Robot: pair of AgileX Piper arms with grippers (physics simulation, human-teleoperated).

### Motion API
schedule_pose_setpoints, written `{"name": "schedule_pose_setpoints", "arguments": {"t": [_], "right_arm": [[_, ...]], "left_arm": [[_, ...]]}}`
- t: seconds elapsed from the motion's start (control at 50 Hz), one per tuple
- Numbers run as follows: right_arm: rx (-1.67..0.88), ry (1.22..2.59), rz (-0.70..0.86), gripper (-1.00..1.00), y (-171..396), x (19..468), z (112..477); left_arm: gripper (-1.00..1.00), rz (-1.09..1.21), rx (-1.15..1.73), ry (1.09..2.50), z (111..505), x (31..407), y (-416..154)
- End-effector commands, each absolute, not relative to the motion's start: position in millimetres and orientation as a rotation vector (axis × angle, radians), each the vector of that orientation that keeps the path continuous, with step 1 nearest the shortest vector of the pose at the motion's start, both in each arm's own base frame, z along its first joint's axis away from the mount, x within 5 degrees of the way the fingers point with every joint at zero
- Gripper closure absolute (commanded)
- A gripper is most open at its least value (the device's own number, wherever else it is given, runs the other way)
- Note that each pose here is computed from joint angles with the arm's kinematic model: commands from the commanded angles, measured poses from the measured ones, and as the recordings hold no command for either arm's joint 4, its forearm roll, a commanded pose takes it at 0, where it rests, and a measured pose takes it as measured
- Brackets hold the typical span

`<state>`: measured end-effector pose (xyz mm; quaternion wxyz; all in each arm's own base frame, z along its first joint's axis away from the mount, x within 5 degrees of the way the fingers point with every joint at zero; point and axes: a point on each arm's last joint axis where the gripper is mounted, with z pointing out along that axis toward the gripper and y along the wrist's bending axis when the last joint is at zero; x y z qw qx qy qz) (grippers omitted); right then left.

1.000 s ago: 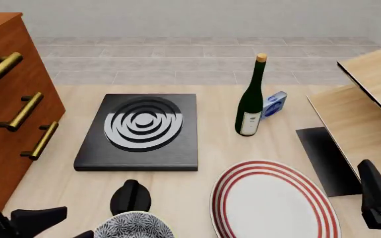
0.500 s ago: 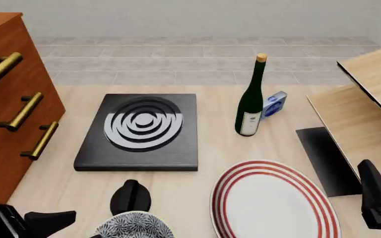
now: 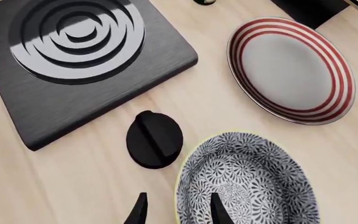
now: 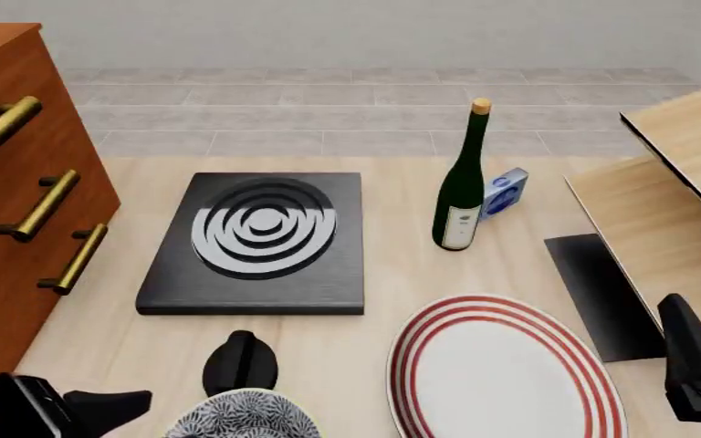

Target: Put the bowl on the stove.

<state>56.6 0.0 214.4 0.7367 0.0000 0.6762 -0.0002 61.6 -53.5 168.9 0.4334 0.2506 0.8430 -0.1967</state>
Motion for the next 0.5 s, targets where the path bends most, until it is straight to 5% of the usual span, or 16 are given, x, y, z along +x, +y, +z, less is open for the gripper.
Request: {"name": "schedule_pose_setpoints", "arguments": {"t": [0.02, 0.5], "right_arm": [[0.0, 1.485, -0.001, -1.0, 0.0, 56.6, 214.4], [0.0, 1.485, 0.0, -1.0, 0.0, 56.6, 214.4]], "left_arm": [[-1.0, -0.49, 0.638, 2.109, 162.9, 64.2, -56.7], [-1.0, -0.472, 0.665, 2.134, 156.6, 71.3, -63.5]]}}
